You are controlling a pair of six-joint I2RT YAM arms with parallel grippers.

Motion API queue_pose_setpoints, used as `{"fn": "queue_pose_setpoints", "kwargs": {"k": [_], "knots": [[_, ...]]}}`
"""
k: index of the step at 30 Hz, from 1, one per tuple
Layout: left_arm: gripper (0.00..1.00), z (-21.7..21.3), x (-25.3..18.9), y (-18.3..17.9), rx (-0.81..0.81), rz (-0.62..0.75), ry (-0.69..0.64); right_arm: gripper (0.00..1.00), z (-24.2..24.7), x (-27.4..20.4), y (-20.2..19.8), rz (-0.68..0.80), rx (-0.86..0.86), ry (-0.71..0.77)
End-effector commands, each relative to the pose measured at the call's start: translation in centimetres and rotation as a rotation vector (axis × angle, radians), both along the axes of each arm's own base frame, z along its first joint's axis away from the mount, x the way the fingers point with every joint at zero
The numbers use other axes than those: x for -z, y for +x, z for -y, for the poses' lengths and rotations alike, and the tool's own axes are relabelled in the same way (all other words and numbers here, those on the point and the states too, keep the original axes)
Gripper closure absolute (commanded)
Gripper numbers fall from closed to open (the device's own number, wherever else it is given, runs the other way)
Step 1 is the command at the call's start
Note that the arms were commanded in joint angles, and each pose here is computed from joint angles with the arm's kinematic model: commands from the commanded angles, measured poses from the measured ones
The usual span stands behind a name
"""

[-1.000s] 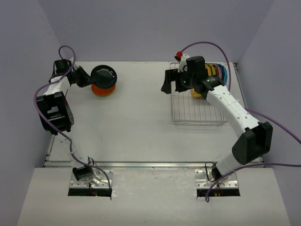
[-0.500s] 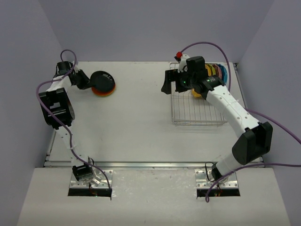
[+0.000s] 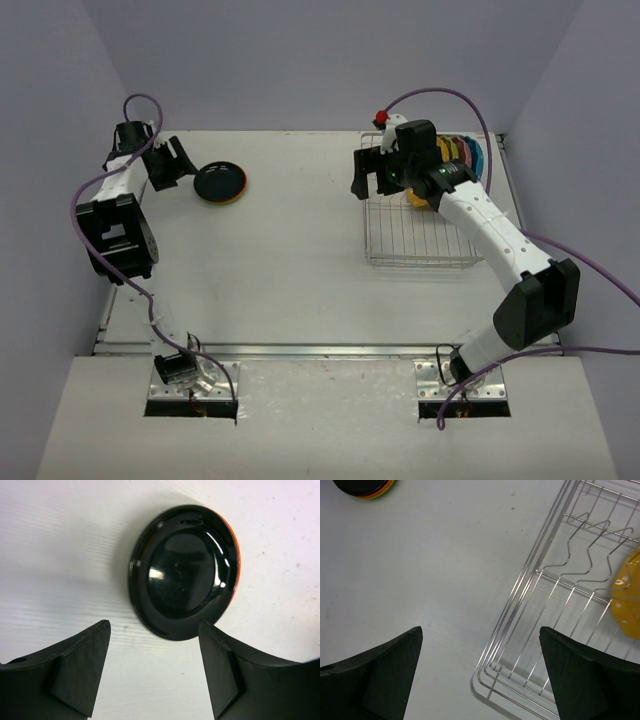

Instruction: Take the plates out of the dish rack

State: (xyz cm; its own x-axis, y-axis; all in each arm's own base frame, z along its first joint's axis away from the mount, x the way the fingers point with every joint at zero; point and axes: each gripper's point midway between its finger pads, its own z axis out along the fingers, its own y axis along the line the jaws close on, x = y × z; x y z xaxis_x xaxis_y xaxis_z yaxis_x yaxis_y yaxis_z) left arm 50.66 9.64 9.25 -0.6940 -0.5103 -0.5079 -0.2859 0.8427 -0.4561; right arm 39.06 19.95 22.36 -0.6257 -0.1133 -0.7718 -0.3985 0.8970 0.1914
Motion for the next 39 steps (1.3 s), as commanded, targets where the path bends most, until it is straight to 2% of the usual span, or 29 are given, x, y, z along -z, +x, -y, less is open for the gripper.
{"fn": "queue_pose_setpoints", "kwargs": {"k": [1, 5, 8, 11, 15, 18, 24, 30, 39], "knots": [[0.31, -0.9, -8.4, -0.6, 0.025, 0.15, 0.353, 0.01, 4.1, -3.0, 2.3, 0.142, 0.146, -0.164], [0.3, 2.6, -10.4, -2.0, 0.12, 0.202, 0.573, 0.01, 7.4, -2.1, 3.1, 0.13, 0.242, -0.249], [0.3, 4.0, -11.9, -3.6, 0.129, 0.253, 0.623, 0.05, 10.5, -1.7, 3.7, 0.117, 0.321, -0.277], [0.29, 6.2, -13.7, -5.0, 0.152, 0.318, 0.647, 0.22, 14.2, -1.6, 4.5, 0.106, 0.402, -0.318], [0.26, 9.9, -14.8, -6.8, 0.213, 0.373, 0.677, 0.53, 18.6, -1.4, 5.7, 0.1, 0.513, -0.414], [0.26, 11.2, -14.9, -7.7, 0.231, 0.384, 0.679, 0.59, 20.6, -1.1, 6.7, 0.092, 0.582, -0.454], [0.26, 11.7, -14.1, -8.4, 0.235, 0.374, 0.669, 0.64, 21.7, -0.9, 8.3, 0.116, 0.651, -0.482], [0.25, 11.5, -13.6, -8.4, 0.233, 0.366, 0.68, 0.69, 21.2, -0.8, 9.6, 0.129, 0.641, -0.459], [0.25, 11.7, -12.9, -8.2, 0.238, 0.356, 0.671, 0.66, 20.2, 0.9, 11.3, 0.078, 0.6, -0.445]]}}
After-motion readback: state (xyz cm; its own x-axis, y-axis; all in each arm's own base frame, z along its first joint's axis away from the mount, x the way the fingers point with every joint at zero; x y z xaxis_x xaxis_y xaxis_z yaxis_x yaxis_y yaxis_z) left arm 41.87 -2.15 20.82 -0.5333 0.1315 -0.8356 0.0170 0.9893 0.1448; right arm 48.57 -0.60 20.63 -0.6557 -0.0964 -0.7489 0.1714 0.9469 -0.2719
